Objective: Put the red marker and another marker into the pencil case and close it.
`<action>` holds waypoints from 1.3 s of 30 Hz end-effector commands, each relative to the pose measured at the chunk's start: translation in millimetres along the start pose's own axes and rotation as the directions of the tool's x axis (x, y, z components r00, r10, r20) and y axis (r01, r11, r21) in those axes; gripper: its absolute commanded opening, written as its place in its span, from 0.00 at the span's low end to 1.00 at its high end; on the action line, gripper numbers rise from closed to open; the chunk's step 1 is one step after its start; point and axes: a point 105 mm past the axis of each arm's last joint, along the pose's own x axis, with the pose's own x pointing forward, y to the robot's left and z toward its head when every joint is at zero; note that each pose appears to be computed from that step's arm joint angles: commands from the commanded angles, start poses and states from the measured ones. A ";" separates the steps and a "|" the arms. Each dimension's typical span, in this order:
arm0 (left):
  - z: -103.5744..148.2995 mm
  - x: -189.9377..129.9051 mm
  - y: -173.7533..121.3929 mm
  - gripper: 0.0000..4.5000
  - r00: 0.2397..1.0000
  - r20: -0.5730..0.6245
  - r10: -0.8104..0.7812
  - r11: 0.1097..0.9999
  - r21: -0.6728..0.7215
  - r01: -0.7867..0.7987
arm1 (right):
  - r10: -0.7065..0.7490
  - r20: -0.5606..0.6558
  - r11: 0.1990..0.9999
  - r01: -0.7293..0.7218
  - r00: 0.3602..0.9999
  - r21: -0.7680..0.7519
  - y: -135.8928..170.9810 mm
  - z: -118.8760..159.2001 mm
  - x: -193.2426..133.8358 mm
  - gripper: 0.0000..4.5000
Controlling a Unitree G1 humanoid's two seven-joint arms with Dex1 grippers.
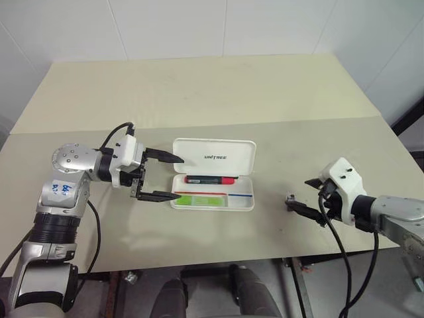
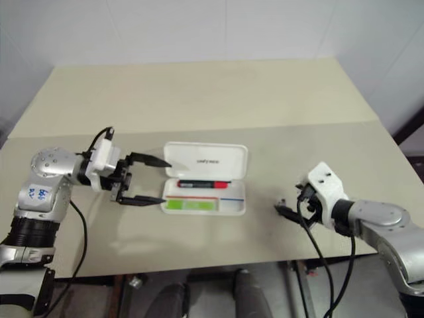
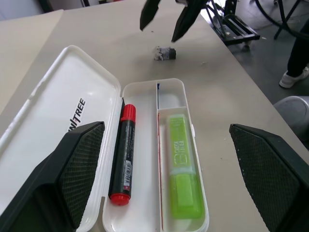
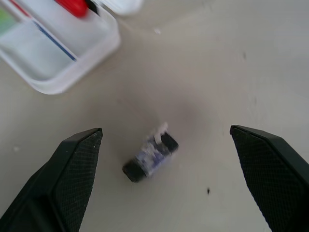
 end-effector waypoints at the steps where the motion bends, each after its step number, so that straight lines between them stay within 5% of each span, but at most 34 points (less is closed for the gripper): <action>1: 9.4 -10.4 1.9 0.99 1.000 0.008 0.018 1.000 0.021 -0.019 | -0.046 -0.018 0.999 0.047 0.999 0.013 1.8 -1.6 3.3 1.00; 10: 14.2 -16.5 5.6 0.99 0.999 -0.011 0.038 0.999 0.039 -0.038 | -0.058 -0.055 0.991 0.064 0.997 0.114 20.8 -9.3 25.2 1.00; 13: 16.6 -18.9 5.7 1.00 0.999 -0.017 0.046 0.998 0.048 -0.045 | -0.078 -0.103 0.989 0.090 0.992 0.121 24.1 -22.7 30.2 0.86; 24: 16.6 -18.5 7.1 1.00 0.999 -0.021 0.049 0.997 0.061 -0.048 | -0.093 -0.082 0.991 0.100 0.992 0.086 14.0 -14.7 26.0 0.08; 31: 14.4 -15.9 7.1 1.00 0.999 -0.022 0.045 0.996 0.072 -0.044 | 0.159 0.091 0.978 -0.143 0.983 -0.154 29.1 29.7 27.3 0.08; 39: 12.6 -17.3 3.2 1.00 0.998 -0.028 0.052 0.996 0.079 -0.049 | 0.372 0.138 0.883 -0.305 0.918 -0.357 44.5 72.0 44.0 0.08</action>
